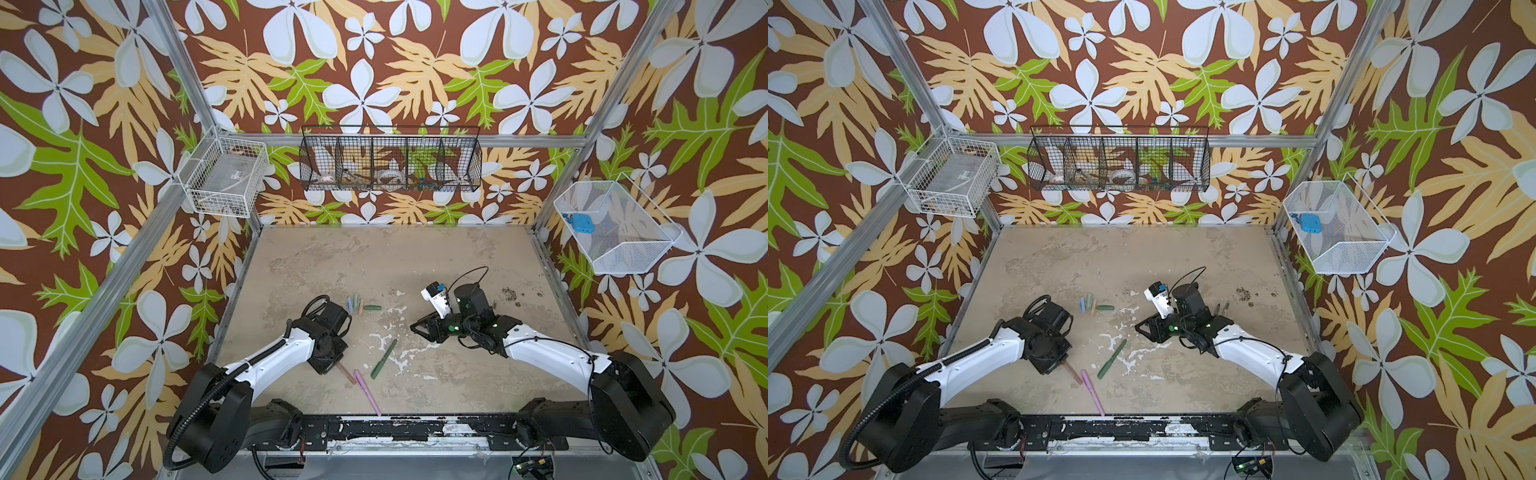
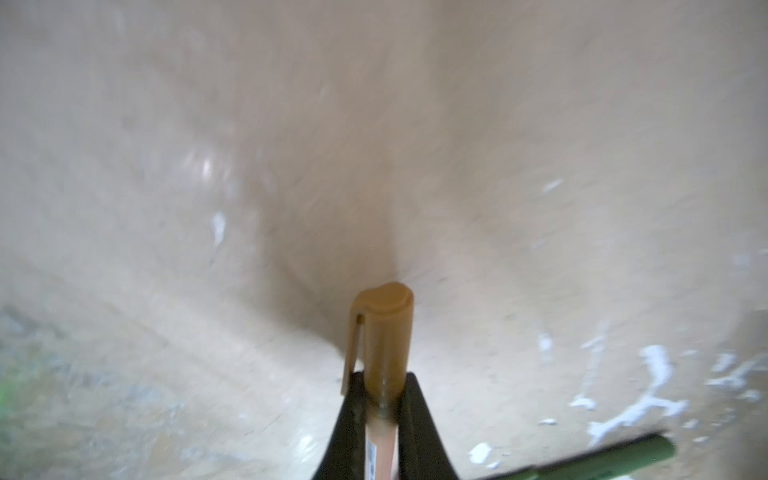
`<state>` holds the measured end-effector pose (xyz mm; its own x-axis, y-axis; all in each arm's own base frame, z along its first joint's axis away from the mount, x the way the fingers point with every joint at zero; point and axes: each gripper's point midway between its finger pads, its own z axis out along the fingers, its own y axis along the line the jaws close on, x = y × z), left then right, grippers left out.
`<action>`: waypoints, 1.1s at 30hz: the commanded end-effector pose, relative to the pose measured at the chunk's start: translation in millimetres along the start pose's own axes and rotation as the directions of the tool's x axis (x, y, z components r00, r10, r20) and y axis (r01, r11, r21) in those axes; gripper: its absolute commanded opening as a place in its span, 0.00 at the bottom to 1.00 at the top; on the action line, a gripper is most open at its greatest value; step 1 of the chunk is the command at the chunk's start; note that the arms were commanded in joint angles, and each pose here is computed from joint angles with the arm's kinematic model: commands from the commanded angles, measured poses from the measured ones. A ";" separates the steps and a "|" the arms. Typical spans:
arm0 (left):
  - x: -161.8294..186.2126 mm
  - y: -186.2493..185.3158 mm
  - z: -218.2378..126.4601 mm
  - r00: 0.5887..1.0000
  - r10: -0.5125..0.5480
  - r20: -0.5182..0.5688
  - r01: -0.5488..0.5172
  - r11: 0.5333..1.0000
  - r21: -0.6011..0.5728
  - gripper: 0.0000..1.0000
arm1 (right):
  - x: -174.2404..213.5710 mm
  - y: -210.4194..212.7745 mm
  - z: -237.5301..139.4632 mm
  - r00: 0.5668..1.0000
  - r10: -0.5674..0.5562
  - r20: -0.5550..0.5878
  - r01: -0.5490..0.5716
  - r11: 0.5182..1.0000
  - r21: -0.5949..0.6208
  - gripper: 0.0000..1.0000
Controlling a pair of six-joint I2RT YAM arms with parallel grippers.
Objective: Open the pen caps
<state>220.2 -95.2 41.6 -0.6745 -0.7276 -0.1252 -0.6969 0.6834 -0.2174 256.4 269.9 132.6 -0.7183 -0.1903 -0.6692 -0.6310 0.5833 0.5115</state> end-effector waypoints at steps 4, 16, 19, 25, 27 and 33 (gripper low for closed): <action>-85.9 -97.1 -59.2 0.898 0.188 0.399 -0.275 0.946 0.174 0.02 | -9.5 -2.3 -6.1 0.998 -0.042 0.041 0.040 0.998 0.039 0.43; -86.5 -208.2 -168.3 0.603 0.148 0.784 -0.685 0.599 0.415 0.00 | -42.7 12.6 -25.8 0.988 -0.074 0.137 0.068 0.996 0.051 0.44; -70.3 -219.0 -176.8 0.612 0.113 0.782 -0.722 0.484 0.495 0.00 | -50.5 22.7 -27.3 0.985 -0.062 0.160 0.063 0.998 0.003 0.44; -38.2 -222.6 -183.5 0.532 0.118 0.839 -0.819 0.326 0.473 0.02 | -64.9 35.7 -32.9 0.972 -0.063 0.225 0.076 0.996 -0.050 0.44; -36.6 -216.8 -184.9 0.524 0.098 0.846 -0.823 0.315 0.473 0.03 | -65.8 35.7 -33.5 0.968 -0.082 0.236 0.095 0.994 -0.045 0.44; -4.8 -203.8 -180.2 0.512 0.104 0.853 -0.850 0.210 0.484 0.03 | -58.2 43.6 -36.3 0.943 -0.162 0.292 0.193 0.978 -0.082 0.43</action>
<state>331.9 -211.8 240.0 -0.2892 -0.3354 -0.8966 0.4572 0.7745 -0.4371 263.2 272.5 195.6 -0.5724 -0.0667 -0.8172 -0.7165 0.5254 0.4589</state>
